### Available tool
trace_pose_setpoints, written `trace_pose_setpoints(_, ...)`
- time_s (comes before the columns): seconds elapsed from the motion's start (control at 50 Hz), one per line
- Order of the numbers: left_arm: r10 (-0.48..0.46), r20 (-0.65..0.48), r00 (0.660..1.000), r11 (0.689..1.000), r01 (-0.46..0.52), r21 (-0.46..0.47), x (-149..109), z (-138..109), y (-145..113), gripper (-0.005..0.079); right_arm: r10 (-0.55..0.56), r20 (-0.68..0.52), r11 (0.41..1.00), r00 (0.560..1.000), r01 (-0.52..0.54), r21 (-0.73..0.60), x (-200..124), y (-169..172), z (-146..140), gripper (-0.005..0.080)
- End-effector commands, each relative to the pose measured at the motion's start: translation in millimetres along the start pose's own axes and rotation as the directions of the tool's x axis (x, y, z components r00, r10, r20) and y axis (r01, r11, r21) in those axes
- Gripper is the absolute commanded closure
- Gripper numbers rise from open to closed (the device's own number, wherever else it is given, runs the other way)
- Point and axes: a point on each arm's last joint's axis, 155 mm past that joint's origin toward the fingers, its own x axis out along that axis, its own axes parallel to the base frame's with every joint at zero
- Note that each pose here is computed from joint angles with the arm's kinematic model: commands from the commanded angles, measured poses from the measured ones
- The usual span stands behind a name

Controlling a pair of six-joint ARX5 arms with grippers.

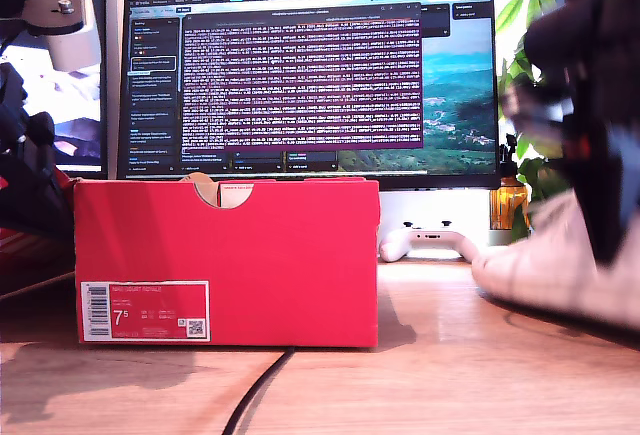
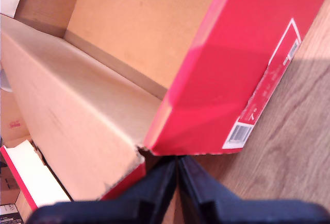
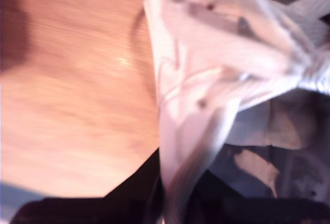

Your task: Pack the white shoes by picking the first shoe and placing it inside the red shoebox, left side, then picking and rotating the second shoe and placing it in the shoebox

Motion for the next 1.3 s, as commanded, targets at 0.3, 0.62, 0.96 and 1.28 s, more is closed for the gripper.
trace_pose_setpoints(0.3,-0.017,-0.017,1.0,1.0,0.017,0.003,0.2,-3.2,-3.1,0.0761,0.213,0.412,0.975,0.886,-0.217,-0.037,-130.0,99.5,89.4,0.0765)
trace_pose_setpoints(0.62,-0.012,-0.01,1.0,1.0,0.012,0.002,0.1,-1.6,-1.8,0.0761,0.424,0.536,0.892,0.73,-0.438,-0.109,-149.7,186.3,134.4,0.0765)
trace_pose_setpoints(0.96,-0.006,-0.013,1.0,1.0,0.006,0.007,-0.1,-1.4,-1.5,0.0761,0.52,0.493,0.833,0.698,-0.543,-0.109,-100.9,253.2,157.6,0.0765)
trace_pose_setpoints(1.28,0.008,-0.025,1.0,1.0,-0.008,0.008,-0.2,-3.6,1.1,0.0761,0.51,0.455,0.835,0.73,-0.547,-0.058,-49.4,262.5,171.3,0.0765)
